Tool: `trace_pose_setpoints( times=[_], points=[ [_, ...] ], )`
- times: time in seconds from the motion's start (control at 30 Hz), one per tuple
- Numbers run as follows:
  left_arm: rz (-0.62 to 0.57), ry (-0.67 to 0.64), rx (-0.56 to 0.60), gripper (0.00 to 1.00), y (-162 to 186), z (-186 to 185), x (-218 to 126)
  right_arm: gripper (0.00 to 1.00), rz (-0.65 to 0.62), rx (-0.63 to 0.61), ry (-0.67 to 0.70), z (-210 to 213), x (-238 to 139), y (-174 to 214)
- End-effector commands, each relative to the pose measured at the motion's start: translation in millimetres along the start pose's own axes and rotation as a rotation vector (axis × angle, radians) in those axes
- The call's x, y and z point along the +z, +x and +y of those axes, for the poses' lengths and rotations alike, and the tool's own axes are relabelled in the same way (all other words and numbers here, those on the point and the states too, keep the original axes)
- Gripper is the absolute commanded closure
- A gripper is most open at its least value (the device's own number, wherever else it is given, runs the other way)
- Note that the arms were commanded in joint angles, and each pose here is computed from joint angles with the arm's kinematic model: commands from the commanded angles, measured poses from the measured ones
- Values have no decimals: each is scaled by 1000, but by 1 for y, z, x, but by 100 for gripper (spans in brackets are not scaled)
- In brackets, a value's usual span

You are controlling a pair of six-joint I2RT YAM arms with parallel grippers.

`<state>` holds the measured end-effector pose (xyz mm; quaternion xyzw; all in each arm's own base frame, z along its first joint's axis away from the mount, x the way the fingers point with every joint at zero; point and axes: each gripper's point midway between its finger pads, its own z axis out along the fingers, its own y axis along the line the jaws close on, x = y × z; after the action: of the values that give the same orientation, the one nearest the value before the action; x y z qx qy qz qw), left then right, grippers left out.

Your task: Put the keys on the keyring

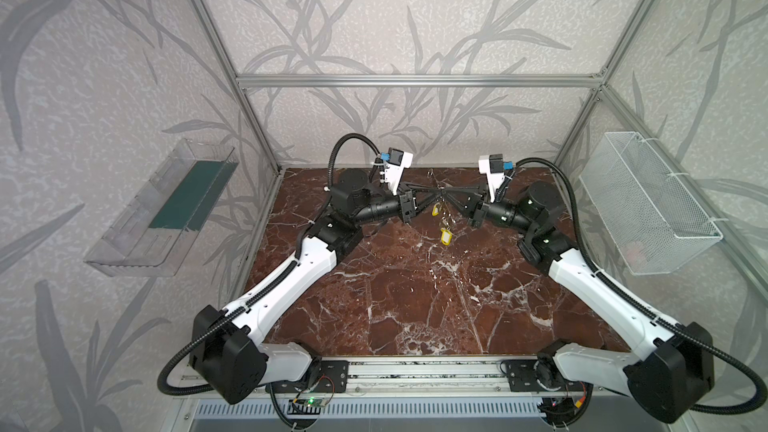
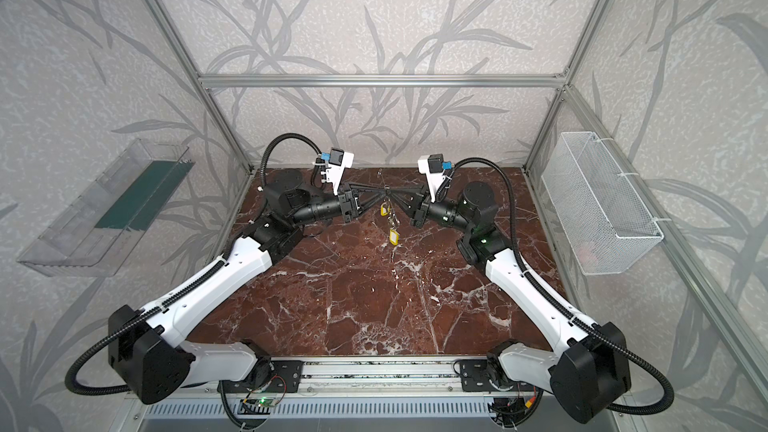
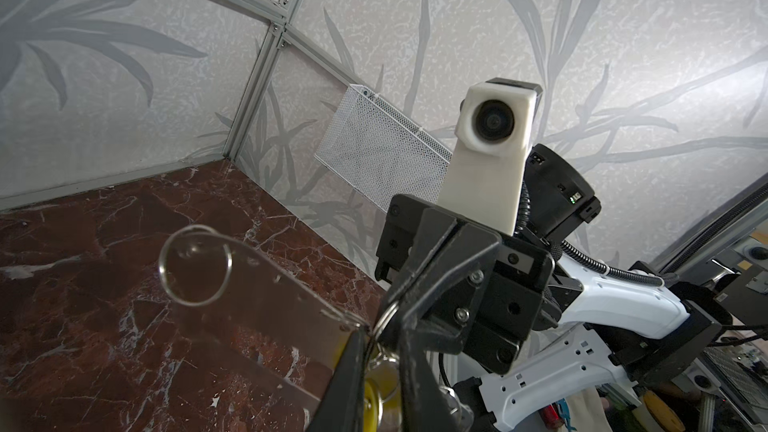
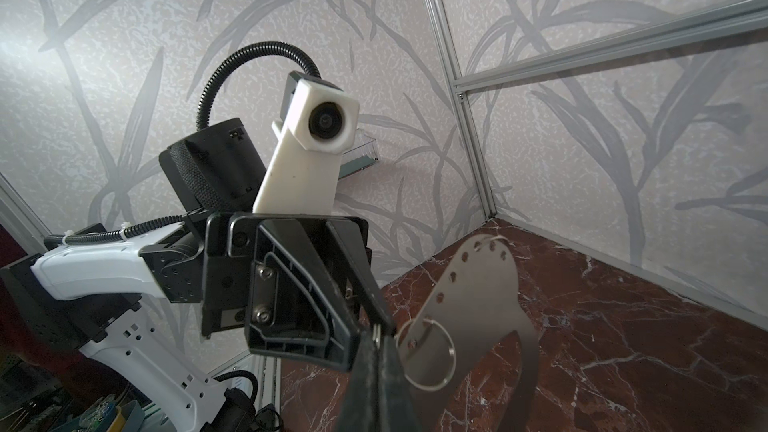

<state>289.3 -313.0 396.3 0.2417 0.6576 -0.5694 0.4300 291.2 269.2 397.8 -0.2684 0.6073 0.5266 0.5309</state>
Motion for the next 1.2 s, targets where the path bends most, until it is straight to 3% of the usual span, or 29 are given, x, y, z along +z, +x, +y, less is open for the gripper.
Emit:
trace_pose_setpoints(
  times=[0.0,0.2,0.33,0.4,0.43,0.77,1.17],
  points=[
    [6,46,14,84,-2,-12,1,100,-43,-50,-33,16,-6,-14],
    [2,43,20,100,-2,-13,1,100,-41,-48,-34,17,-6,-13],
    [-5,40,38,100,-4,-15,-1,99,-37,-46,-32,16,-7,-11],
    [-5,28,54,100,-4,-14,-3,81,-26,-45,-24,15,-7,-9],
    [1,16,63,100,-2,-12,-4,79,-17,-49,-20,15,-7,-7],
    [153,-96,201,100,20,0,-19,76,107,-53,40,7,-27,8],
    [350,-94,315,100,49,-4,-34,77,364,-117,-14,20,-36,48]
  ],
)
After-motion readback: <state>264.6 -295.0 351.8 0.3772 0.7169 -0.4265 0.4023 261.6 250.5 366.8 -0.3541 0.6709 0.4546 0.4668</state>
